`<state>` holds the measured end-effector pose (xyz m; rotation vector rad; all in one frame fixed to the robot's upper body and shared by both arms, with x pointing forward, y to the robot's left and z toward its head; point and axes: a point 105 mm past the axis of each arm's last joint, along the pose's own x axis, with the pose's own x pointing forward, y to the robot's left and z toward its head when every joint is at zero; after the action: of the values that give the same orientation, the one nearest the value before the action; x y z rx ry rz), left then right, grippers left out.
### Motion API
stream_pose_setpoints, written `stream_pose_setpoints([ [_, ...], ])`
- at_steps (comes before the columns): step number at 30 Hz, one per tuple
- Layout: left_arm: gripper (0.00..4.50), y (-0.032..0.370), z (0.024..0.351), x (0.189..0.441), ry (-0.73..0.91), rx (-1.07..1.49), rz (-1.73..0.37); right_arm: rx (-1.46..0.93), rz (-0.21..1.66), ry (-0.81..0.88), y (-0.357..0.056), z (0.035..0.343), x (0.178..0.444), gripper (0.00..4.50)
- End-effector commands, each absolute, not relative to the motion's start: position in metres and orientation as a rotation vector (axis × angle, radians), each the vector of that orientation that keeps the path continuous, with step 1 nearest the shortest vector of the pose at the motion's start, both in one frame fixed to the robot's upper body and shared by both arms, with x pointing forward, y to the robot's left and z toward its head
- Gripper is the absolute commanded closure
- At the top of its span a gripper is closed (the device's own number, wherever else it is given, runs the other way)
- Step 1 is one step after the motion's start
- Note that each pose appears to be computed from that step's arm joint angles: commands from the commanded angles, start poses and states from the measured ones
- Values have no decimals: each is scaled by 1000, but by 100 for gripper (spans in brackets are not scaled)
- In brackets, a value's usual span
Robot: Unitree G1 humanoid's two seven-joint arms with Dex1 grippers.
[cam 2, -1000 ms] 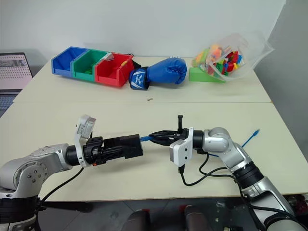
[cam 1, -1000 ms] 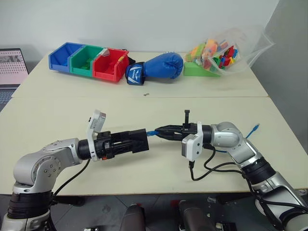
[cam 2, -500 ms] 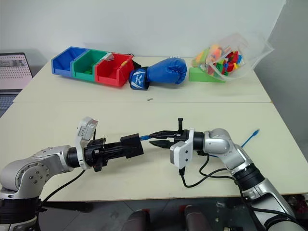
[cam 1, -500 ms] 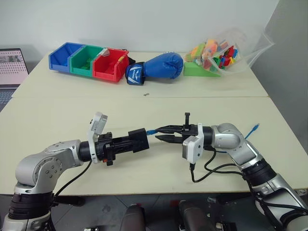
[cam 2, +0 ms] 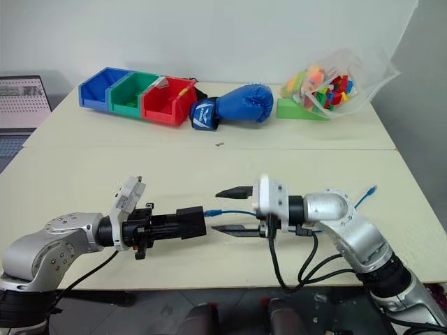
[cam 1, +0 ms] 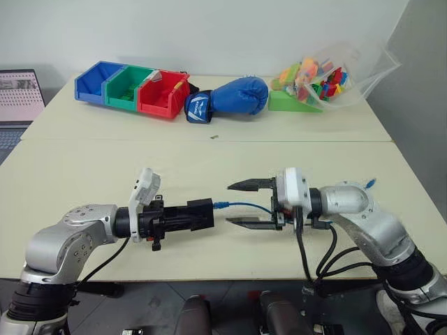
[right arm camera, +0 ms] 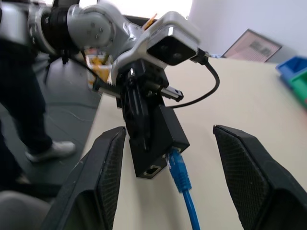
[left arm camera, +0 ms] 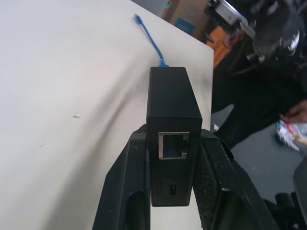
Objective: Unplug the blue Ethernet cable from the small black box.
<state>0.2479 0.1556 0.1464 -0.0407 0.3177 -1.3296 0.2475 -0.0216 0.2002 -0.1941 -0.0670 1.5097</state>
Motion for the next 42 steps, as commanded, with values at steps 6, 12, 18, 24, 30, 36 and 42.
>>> stream_pose_setpoints([
  [6, 371, 147, 169, 244, 225, 22, -1427, 12, 1529, 105, -14, 199, 249, 143],
  [12, 371, 147, 171, 241, 228, 18, -1439, 24, 1531, 147, -14, 190, 254, 143],
  [18, 371, 147, 172, 241, 229, 19, -1441, 30, 1547, 178, -13, 185, 256, 143],
  [24, 371, 146, 173, 241, 227, 18, -1440, 23, 1554, 195, -14, 183, 256, 143],
  [30, 371, 146, 172, 240, 228, 19, -1438, 1, 1551, 206, -13, 180, 256, 143],
  [36, 371, 146, 170, 240, 238, 24, -1437, 8, 1559, 219, -12, 181, 255, 180],
  [42, 371, 147, 168, 239, 247, 33, -1438, 0, 1571, 239, -14, 180, 254, 291],
])
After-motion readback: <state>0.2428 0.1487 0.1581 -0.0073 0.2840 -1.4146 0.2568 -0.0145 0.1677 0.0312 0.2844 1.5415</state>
